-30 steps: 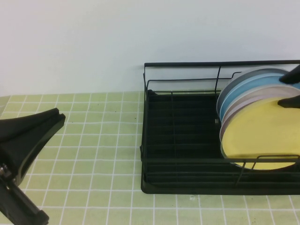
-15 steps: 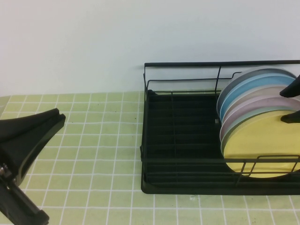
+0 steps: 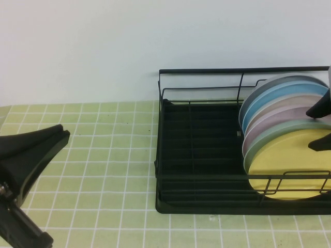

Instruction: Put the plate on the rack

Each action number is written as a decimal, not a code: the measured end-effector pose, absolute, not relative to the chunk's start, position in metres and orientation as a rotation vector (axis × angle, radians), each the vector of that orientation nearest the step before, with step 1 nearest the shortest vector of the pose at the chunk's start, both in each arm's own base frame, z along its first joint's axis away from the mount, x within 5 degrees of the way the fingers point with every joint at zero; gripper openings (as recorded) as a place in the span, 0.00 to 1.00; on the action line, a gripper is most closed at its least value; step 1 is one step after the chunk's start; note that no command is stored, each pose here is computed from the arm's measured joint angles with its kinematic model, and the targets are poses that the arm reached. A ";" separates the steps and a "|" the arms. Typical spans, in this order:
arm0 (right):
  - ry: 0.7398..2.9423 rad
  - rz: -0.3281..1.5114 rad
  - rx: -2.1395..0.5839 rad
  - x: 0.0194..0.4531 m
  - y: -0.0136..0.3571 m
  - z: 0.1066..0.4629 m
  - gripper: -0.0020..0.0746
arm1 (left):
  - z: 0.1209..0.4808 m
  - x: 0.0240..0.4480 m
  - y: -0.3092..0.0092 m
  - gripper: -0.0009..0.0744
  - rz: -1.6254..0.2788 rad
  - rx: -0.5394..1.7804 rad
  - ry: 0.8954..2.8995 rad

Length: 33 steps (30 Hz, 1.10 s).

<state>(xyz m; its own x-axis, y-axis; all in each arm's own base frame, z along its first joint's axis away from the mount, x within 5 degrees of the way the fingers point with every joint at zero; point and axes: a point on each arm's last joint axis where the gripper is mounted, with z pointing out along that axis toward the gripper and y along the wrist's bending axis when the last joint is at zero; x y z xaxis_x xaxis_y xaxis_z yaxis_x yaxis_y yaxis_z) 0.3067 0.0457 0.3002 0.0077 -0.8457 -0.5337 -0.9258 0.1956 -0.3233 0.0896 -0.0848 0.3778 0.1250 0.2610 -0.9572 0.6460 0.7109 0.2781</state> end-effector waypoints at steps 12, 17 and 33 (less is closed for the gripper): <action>1.738 0.119 -1.556 0.296 0.057 0.330 0.68 | 0.381 0.094 -0.064 0.01 -0.231 0.661 1.486; 1.686 0.090 -1.471 0.277 0.058 0.358 0.53 | 0.390 0.088 -0.037 0.01 -0.097 0.500 1.462; 1.775 0.375 -0.904 0.214 0.062 0.423 0.03 | 0.399 0.050 0.008 0.01 0.117 0.064 1.403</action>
<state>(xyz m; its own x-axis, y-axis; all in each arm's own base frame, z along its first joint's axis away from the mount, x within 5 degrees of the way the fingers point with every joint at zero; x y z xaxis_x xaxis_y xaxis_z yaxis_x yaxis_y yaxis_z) 0.2142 0.0617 0.4234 -0.1538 -0.3964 -0.9051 -0.7290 0.6639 -0.1669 0.0501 0.0075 0.3992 0.1626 0.1196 -0.9794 -0.0436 0.9925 0.1140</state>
